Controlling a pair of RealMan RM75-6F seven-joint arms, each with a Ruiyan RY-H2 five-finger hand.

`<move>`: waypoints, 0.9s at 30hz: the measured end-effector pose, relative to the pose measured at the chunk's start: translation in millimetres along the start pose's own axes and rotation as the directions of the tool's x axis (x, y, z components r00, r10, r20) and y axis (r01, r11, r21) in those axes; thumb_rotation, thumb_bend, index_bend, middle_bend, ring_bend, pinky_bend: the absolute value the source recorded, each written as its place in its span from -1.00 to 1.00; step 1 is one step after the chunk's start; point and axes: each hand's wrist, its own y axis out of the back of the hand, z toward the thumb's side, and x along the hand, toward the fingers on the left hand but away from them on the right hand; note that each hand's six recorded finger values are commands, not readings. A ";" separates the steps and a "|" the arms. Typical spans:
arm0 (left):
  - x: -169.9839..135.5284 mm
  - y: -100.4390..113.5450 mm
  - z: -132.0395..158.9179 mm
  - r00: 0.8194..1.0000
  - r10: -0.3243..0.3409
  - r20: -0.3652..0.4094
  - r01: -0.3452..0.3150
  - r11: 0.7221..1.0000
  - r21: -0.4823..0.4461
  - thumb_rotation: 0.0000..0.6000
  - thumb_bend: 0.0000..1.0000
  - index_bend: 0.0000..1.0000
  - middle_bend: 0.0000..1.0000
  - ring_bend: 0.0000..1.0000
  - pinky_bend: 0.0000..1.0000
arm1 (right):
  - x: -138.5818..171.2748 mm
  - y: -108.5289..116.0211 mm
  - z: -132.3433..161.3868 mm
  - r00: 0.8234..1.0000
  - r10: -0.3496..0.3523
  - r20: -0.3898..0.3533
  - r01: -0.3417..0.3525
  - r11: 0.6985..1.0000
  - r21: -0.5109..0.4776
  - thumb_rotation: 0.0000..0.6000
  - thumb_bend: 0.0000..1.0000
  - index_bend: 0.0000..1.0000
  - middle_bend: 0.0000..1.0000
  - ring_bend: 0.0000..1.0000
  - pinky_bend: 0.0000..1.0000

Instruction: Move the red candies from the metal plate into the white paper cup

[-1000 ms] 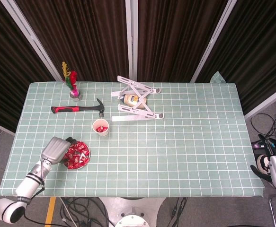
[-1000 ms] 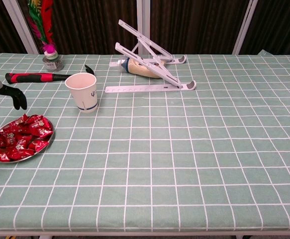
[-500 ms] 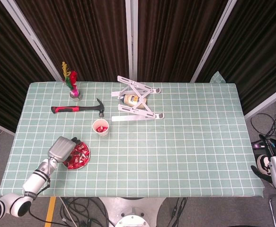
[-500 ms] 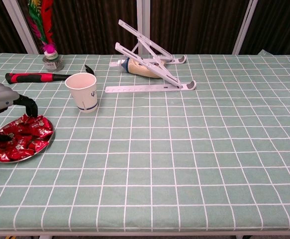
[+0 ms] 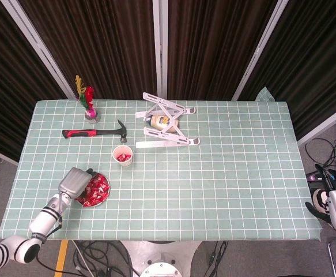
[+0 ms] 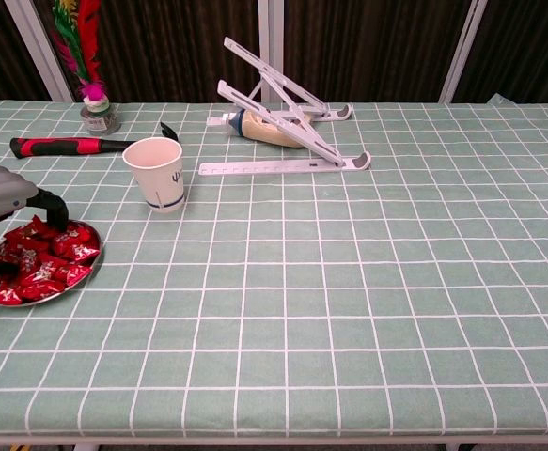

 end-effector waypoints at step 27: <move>7.3 -3.8 6.5 0.998 0.052 0.024 -0.050 0.996 -0.070 1.00 -0.02 0.29 0.38 0.92 1.00 | 0.5 0.8 -4.2 1.000 0.000 0.009 0.000 1.000 -0.008 1.00 -0.80 -0.83 -0.43 -0.71 -0.18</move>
